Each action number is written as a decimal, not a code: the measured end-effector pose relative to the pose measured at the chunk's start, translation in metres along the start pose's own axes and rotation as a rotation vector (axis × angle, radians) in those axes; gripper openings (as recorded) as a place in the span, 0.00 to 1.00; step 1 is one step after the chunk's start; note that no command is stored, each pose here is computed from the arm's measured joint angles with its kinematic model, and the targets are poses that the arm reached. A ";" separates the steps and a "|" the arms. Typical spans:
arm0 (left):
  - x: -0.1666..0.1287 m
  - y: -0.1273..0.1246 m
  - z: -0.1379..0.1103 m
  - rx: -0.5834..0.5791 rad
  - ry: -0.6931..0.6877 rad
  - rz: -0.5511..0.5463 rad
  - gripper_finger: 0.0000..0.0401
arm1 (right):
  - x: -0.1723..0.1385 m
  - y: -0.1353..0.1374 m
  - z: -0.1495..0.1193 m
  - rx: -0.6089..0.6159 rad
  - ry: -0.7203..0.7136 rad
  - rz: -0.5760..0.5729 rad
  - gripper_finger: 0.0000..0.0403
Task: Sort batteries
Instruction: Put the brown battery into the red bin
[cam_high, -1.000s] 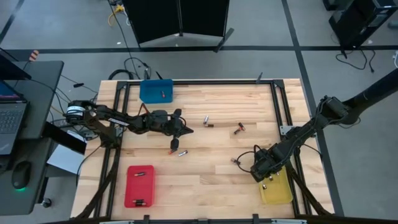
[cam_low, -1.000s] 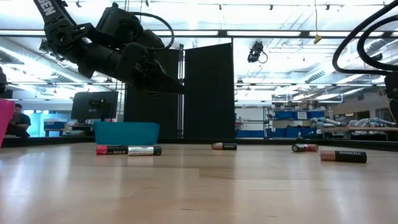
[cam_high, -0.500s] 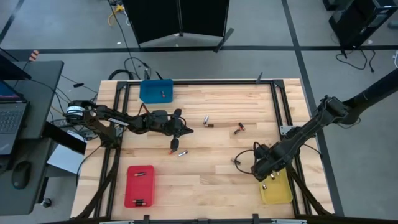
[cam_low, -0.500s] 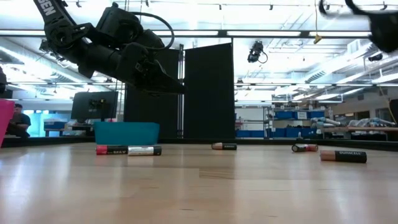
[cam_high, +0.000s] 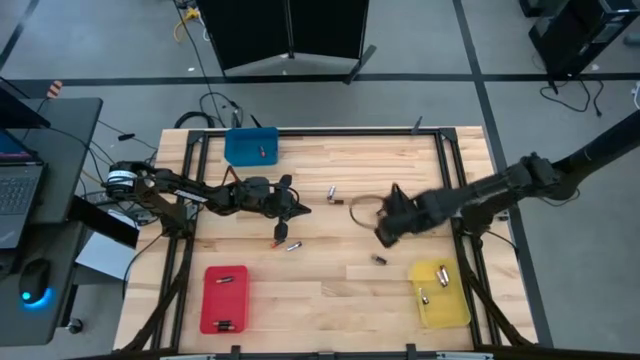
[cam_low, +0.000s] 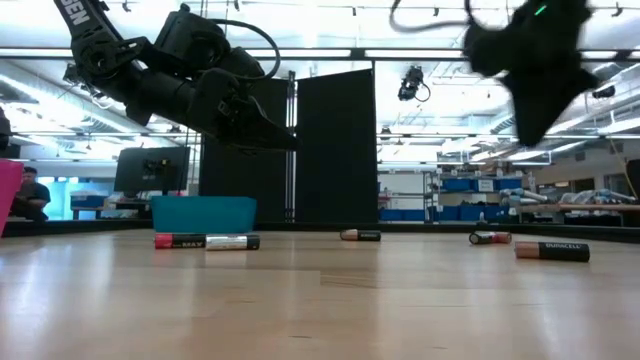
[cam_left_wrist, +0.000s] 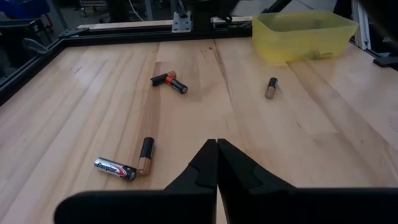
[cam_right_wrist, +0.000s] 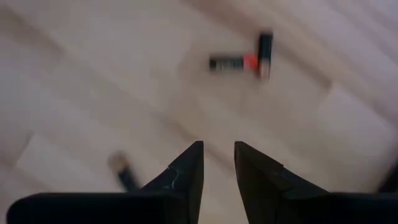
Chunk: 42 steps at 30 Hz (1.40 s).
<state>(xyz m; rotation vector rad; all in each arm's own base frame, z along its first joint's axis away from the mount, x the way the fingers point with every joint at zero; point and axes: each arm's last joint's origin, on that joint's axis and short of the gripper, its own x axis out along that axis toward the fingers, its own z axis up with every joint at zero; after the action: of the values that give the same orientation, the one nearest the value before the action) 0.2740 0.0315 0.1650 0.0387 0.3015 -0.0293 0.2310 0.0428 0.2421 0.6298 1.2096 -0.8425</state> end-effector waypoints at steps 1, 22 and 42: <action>0.000 0.000 0.000 0.000 0.000 0.000 0.03 | 0.006 -0.003 0.009 -0.010 -0.009 0.009 0.25; 0.000 0.000 0.000 -0.004 0.003 0.001 0.03 | 0.084 -0.063 0.069 -0.013 -0.014 0.094 0.39; 0.000 0.000 0.000 -0.007 0.003 0.001 0.03 | 0.115 -0.080 0.061 0.025 -0.041 0.132 0.39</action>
<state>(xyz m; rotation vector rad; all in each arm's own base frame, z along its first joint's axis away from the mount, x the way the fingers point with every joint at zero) 0.2739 0.0316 0.1648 0.0319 0.3047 -0.0275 0.2123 -0.0756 0.1477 0.7019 1.1093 -0.7568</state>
